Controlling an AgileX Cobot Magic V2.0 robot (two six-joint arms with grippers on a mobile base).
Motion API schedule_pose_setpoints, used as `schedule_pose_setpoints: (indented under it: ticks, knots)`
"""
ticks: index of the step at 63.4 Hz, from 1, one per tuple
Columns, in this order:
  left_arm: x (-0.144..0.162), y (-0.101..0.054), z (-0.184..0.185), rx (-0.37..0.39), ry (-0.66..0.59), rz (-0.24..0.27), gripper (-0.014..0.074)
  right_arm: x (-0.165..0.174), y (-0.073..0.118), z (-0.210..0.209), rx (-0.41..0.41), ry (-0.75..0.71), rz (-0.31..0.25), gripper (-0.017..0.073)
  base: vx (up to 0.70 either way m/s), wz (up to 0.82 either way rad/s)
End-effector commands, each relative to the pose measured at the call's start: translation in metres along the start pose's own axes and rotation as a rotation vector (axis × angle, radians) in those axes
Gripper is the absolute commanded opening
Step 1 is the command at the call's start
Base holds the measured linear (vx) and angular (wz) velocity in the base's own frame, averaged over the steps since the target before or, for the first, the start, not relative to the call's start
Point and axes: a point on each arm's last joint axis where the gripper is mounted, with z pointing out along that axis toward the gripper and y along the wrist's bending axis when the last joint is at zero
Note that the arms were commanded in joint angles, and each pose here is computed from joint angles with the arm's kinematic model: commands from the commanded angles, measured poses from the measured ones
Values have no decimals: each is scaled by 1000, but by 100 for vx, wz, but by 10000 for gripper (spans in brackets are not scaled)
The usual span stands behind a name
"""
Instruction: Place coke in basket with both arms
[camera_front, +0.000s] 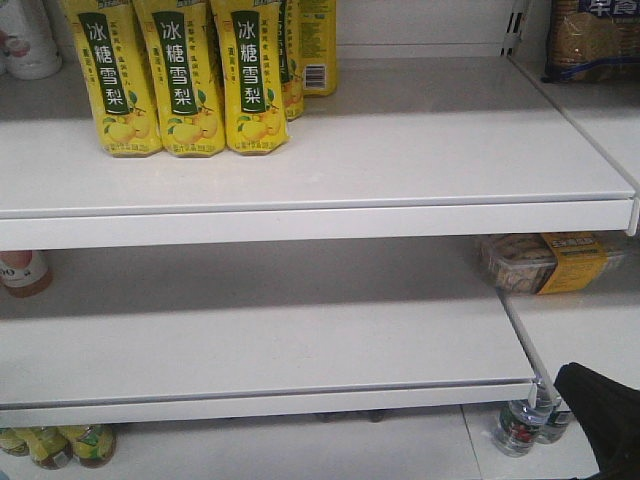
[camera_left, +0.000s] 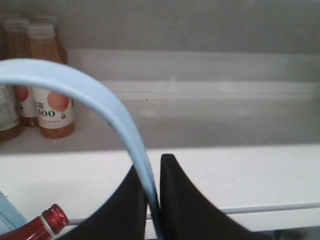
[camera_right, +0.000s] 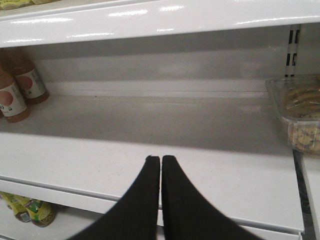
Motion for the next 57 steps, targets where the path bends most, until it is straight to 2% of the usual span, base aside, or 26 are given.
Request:
schedule_pose_setpoints:
  ticks: [1,14,22,44,50,52,57]
  knots:
    - [-13,1,-1,-24,-169,95,-6,-10,0,0,18,-33,-41,-5,0,0]
    - [-18,4,-14,-84,-292,95,-6,-10,0,0,18,-33,-41,-5,0,0]
    - [-16,6,-14,-125,-271,83,-6,-10,0,0,18,-33,-41,-5,0,0]
    - [-16,4,-13,-86,-265,82,-6,-10,0,0,18,-33,-41,-5,0,0]
    - [-16,4,-13,-72,-265,53,-6,-10,0,0,18,-33,-41,-5,0,0]
    - [-15,3,-13,-61,-265,20,-6,-10,0,0,18,-33,-41,-5,0,0]
    - [-15,3,-13,-58,-262,-4,-6,-10,0,0,18,-33,-41,-5,0,0]
